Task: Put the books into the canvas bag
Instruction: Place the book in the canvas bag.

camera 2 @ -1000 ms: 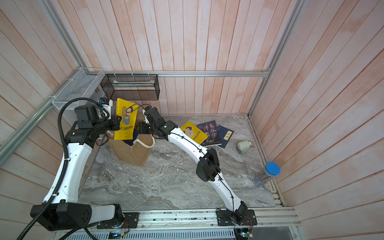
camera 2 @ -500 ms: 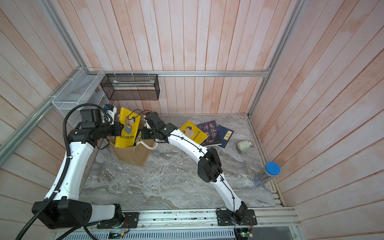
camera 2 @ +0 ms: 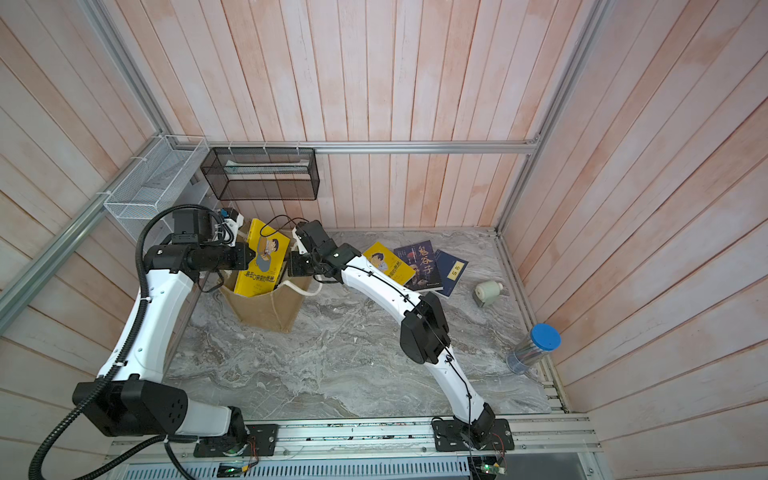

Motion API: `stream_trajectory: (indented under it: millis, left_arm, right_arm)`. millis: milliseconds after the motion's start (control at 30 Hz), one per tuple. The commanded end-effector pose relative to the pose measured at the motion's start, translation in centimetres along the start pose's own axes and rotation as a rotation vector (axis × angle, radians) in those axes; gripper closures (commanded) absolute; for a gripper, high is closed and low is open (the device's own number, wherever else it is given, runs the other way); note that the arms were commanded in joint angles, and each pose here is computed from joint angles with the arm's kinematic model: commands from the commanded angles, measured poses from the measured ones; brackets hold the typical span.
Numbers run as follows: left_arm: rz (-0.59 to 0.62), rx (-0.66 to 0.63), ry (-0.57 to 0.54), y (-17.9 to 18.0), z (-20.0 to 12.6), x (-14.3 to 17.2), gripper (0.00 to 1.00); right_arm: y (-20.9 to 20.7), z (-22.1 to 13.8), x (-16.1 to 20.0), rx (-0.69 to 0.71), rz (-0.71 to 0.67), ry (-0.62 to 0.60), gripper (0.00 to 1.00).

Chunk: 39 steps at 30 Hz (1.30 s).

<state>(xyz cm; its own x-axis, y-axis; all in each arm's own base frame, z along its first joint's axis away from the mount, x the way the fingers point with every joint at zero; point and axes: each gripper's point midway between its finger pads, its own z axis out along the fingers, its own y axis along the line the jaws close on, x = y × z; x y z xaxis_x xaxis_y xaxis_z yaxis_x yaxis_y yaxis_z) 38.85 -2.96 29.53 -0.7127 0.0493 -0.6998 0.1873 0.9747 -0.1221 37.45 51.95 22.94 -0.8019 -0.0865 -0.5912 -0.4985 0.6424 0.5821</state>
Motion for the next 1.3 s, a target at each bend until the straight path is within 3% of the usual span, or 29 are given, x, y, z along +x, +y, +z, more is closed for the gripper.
stream_trajectory:
  millis: [0,500,700,1000,1267]
  left_arm:
    - [0.030,0.050,0.006,-1.3,-0.5,-0.3,1.00]
    - [0.025,0.180,0.165,-1.1,7.9,2.5,1.00]
    - [0.025,0.113,0.198,0.7,10.5,3.2,1.00]
    - [0.038,0.013,0.145,2.3,10.1,2.0,0.89]
    - [0.052,-0.053,0.048,2.9,7.7,-0.3,0.67]
  right_arm:
    - [2.3,-3.8,-4.3,-0.060,-0.043,-0.124,1.00]
    - [2.0,-2.5,-3.2,-0.080,-0.036,-0.076,1.00]
    - [1.8,-2.1,-3.1,-0.074,-0.042,-0.072,1.00]
    - [1.7,-1.7,-3.0,-0.077,-0.044,-0.067,1.00]
    - [1.8,-2.2,-3.3,-0.070,-0.048,-0.077,0.98]
